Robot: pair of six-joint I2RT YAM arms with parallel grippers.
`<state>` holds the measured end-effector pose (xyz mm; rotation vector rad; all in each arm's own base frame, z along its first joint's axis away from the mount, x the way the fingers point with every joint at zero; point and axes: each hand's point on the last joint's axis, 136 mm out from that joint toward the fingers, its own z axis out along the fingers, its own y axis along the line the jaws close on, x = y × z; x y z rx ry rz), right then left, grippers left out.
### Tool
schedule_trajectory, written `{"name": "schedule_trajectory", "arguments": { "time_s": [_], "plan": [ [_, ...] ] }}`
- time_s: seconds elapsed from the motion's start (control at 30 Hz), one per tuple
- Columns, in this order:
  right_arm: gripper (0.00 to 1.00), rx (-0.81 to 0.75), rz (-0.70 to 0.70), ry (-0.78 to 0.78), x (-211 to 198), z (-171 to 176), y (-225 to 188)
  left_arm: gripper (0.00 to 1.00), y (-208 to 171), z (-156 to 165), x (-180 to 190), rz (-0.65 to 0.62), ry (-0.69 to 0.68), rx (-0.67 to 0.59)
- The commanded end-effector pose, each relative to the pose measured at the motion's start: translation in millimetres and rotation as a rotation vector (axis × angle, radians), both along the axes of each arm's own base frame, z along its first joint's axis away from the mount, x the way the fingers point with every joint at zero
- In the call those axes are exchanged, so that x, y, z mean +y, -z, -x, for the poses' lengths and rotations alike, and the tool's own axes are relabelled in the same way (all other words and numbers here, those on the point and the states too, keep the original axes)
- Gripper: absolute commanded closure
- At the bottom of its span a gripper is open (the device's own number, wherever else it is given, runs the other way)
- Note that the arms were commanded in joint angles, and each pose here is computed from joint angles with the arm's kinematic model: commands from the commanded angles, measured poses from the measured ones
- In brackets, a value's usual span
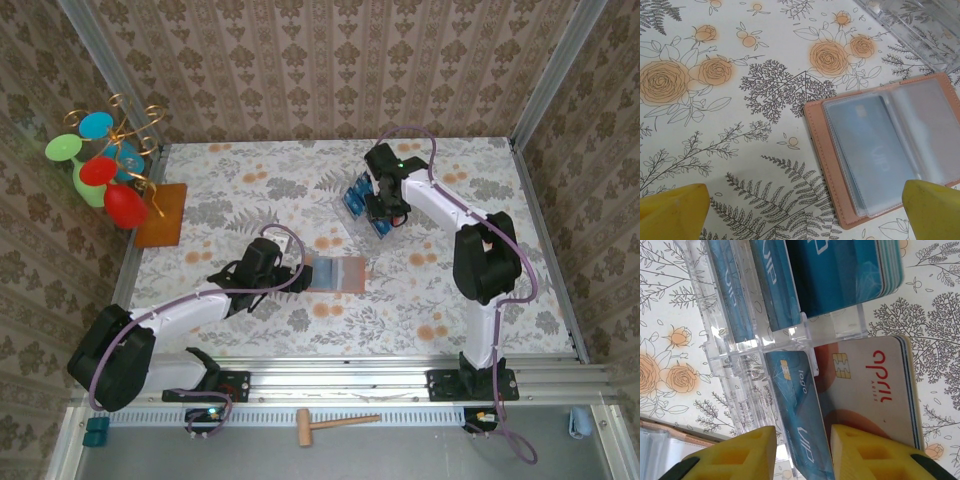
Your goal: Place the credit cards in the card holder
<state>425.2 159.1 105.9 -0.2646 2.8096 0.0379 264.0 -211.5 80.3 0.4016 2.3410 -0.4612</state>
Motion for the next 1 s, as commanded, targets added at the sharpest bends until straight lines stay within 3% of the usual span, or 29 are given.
{"name": "schedule_trajectory", "arguments": {
  "time_s": [0.0, 0.57, 0.97],
  "plan": [
    [0.68, 0.027, 0.003, -0.018, 3.0, 1.2, 5.1, 0.0, -5.2, -3.6, -2.0, 0.003, 0.008, -0.009],
    [0.88, 0.024, -0.065, -0.07, 15.8, 2.9, -4.2, 0.0, -2.0, -3.1, -1.8, 0.001, 0.01, -0.005],
    [0.99, -0.031, -0.091, -0.128, 20.8, -3.7, -37.1, 0.0, -4.9, -1.2, 0.5, -0.009, 0.013, -0.007]
  ]
}}
